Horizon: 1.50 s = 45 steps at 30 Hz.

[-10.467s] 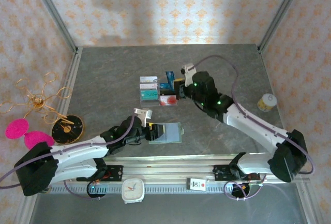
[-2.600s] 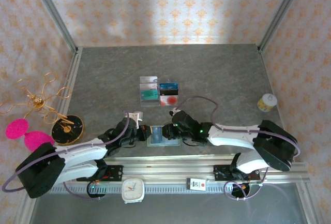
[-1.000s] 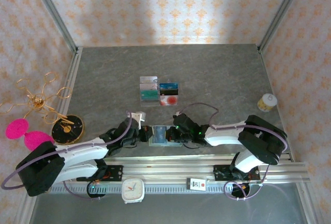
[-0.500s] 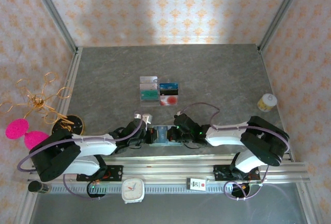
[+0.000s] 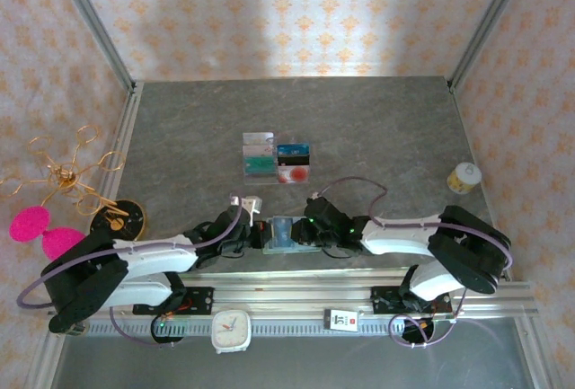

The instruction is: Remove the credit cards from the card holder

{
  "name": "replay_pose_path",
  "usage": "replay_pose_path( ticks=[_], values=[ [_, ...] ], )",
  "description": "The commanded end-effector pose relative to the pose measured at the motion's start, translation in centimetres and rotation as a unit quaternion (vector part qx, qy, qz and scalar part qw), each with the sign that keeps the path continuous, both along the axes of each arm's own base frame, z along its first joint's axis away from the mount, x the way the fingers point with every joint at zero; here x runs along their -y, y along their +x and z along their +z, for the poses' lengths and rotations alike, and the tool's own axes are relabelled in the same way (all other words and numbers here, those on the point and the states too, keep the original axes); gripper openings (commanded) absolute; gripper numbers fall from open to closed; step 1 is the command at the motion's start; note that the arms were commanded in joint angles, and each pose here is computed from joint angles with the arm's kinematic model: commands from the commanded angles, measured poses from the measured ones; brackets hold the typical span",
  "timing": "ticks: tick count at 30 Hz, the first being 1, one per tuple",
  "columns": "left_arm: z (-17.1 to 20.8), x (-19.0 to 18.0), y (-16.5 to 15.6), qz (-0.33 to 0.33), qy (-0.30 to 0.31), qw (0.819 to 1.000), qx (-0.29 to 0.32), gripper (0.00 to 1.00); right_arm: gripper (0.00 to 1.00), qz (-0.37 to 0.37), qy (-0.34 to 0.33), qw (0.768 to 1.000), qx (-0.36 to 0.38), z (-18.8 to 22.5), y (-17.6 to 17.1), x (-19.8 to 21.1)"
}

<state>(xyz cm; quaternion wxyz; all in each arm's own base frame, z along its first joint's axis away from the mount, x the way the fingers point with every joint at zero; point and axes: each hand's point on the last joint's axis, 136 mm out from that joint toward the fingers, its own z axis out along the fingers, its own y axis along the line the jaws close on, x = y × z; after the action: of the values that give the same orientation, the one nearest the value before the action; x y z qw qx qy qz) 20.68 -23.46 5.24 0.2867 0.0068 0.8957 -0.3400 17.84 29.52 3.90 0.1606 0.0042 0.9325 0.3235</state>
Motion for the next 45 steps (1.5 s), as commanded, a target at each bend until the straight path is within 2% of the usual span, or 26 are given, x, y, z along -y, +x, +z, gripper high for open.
replay_pose_path(
  ticks=[1,8,11,15,24,29,39,43,45],
  values=[
    [1.3,0.7,0.5,-0.003,-0.002,1.0,0.016,0.0,0.23,0.0,-0.007,1.0,0.013,0.5,0.2,0.4],
    [-0.1,1.5,0.4,-0.01,0.014,1.0,0.005,0.0,0.22,0.04,0.025,0.999,0.014,1.1,-0.5,-1.0],
    [-1.1,0.8,0.2,0.0,0.027,1.0,-0.006,0.0,0.22,0.045,0.024,0.999,0.012,0.9,-0.5,-1.2],
    [-0.4,0.3,0.1,0.01,0.008,1.0,0.005,0.0,0.21,0.052,0.022,0.998,0.007,0.4,-0.6,-1.5],
    [-2.2,-0.1,-0.5,0.006,0.024,1.0,-0.012,0.0,0.18,0.061,0.021,0.998,-0.011,-1.0,-0.9,-2.1],
    [-2.6,0.1,-0.5,0.0,0.031,0.999,-0.016,0.0,0.12,0.066,0.033,0.997,-0.008,-0.5,-0.8,-2.6],
    [-2.8,0.4,-0.7,-0.009,0.029,0.999,-0.021,0.0,0.15,0.074,0.043,0.996,-0.017,-0.7,-1.0,-3.2],
    [-2.9,0.2,-0.7,-0.005,0.032,0.999,-0.021,0.0,0.0,0.063,0.033,0.997,-0.016,-0.9,-0.8,-2.8],
    [-2.9,0.0,-0.7,-0.001,0.033,0.999,-0.021,0.0,0.0,0.052,0.029,0.998,-0.015,-0.9,-0.7,-2.3]
  ],
)
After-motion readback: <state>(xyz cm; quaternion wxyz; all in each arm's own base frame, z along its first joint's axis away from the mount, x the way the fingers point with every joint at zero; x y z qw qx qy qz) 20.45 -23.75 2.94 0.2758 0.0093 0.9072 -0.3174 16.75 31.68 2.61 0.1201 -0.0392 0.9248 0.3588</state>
